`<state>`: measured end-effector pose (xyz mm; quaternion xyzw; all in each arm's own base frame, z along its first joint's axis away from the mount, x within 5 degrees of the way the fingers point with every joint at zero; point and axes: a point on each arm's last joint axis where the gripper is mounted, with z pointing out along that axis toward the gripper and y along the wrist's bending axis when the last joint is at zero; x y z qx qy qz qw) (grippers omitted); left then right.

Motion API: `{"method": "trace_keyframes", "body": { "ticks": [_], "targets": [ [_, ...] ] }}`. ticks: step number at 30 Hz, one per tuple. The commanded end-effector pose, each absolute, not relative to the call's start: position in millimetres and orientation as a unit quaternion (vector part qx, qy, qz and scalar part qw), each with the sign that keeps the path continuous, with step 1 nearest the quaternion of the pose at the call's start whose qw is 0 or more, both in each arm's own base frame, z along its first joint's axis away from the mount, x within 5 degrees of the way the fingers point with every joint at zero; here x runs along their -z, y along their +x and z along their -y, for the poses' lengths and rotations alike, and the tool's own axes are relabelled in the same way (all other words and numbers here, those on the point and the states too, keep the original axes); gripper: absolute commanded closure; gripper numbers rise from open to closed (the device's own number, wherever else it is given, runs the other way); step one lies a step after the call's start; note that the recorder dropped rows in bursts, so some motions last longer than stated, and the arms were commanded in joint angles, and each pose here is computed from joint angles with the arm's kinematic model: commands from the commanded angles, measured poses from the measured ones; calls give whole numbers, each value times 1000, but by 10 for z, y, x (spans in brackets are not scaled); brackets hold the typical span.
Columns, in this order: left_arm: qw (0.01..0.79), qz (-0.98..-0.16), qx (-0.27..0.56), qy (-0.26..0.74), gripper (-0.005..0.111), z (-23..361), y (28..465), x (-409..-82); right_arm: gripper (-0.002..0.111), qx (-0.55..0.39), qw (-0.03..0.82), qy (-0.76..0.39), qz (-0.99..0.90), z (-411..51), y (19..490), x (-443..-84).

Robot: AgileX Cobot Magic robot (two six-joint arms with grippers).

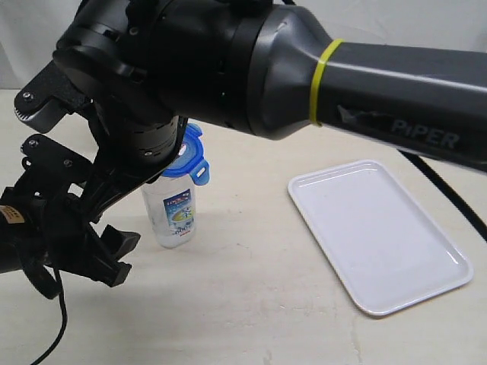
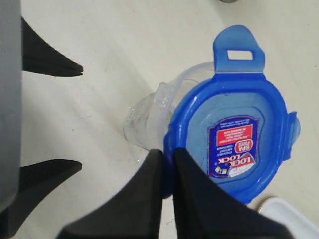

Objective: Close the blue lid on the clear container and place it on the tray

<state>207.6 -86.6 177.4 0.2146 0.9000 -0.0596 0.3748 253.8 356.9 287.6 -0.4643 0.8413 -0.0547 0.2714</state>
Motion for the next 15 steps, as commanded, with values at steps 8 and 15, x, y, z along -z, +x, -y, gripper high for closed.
{"method": "trace_keyframes", "body": {
  "ticks": [8, 15],
  "targets": [
    [388, -907, 41, 156, 40, 590, 2010, -1789, 104, 49, 279, -459, -842, -3553, 2529, -2933],
    [421, -904, 27, 68, 45, 330, 1974, -1867, 104, 47, 282, -460, -841, -3559, 2530, -2935]
  ]
}}
